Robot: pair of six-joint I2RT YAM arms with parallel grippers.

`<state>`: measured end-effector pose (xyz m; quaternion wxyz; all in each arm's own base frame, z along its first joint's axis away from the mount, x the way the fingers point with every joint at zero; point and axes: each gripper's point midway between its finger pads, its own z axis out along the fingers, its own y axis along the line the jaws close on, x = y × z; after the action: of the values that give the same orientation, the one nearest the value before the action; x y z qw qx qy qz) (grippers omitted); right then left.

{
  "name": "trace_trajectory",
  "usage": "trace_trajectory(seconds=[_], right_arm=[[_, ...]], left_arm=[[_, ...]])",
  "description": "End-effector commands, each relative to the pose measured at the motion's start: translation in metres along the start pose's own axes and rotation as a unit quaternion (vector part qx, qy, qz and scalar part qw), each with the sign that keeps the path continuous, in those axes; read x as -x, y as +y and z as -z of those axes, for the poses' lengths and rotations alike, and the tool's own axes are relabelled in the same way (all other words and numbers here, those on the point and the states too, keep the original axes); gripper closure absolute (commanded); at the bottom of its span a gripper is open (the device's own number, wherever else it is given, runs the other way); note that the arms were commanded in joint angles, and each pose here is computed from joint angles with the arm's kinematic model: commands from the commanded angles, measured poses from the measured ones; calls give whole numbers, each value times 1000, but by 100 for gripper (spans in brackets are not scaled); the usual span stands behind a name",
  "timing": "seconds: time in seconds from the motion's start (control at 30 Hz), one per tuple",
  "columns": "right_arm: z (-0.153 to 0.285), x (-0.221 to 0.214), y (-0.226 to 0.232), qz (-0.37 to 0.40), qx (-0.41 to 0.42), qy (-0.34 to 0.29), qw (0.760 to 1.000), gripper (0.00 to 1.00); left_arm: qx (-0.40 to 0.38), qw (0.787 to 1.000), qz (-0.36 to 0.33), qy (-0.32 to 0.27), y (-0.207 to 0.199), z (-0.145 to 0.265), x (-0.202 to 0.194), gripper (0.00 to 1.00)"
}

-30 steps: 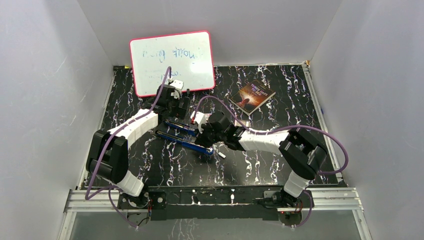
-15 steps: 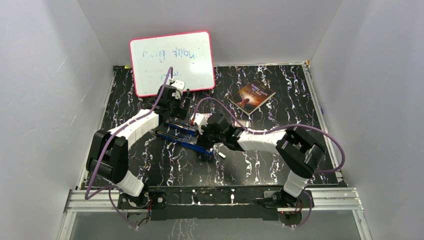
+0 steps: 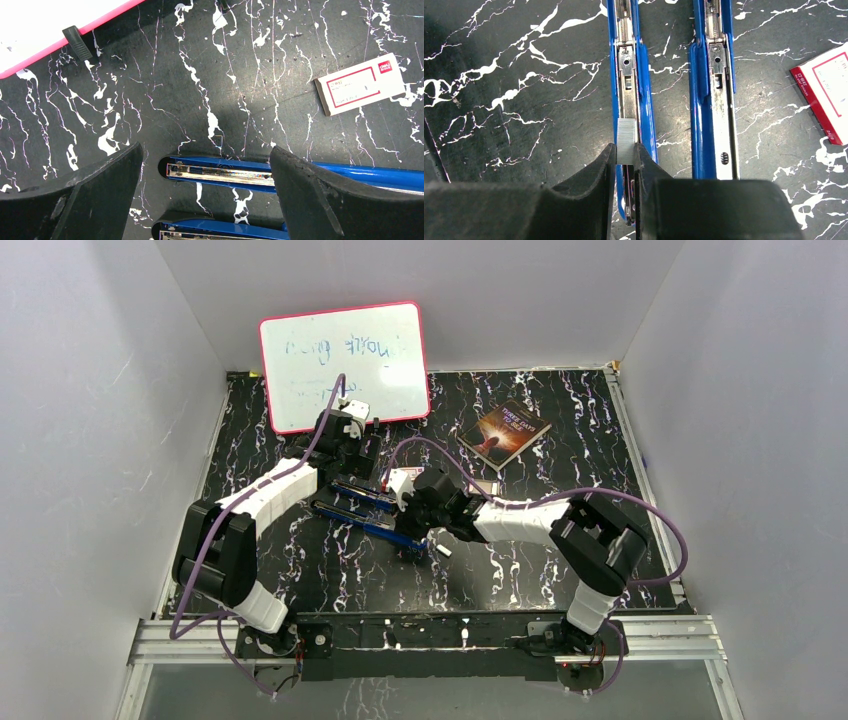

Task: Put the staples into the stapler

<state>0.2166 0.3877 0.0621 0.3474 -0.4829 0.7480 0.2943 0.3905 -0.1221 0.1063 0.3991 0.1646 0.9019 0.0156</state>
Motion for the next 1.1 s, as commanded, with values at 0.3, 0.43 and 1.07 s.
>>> trace_trajectory(seconds=[0.3, 0.43, 1.07], right_arm=[[-2, 20, -1, 3, -5, -18, 1000, 100], [5, 34, 2, 9, 0, -45, 999, 100], [6, 36, 2, 15, -2, -46, 999, 100]], left_arm=[[5, 1000, -7, -11, 1, 7, 9, 2], [5, 1000, -7, -11, 2, 7, 9, 2], [5, 1000, -9, -12, 1, 7, 10, 2]])
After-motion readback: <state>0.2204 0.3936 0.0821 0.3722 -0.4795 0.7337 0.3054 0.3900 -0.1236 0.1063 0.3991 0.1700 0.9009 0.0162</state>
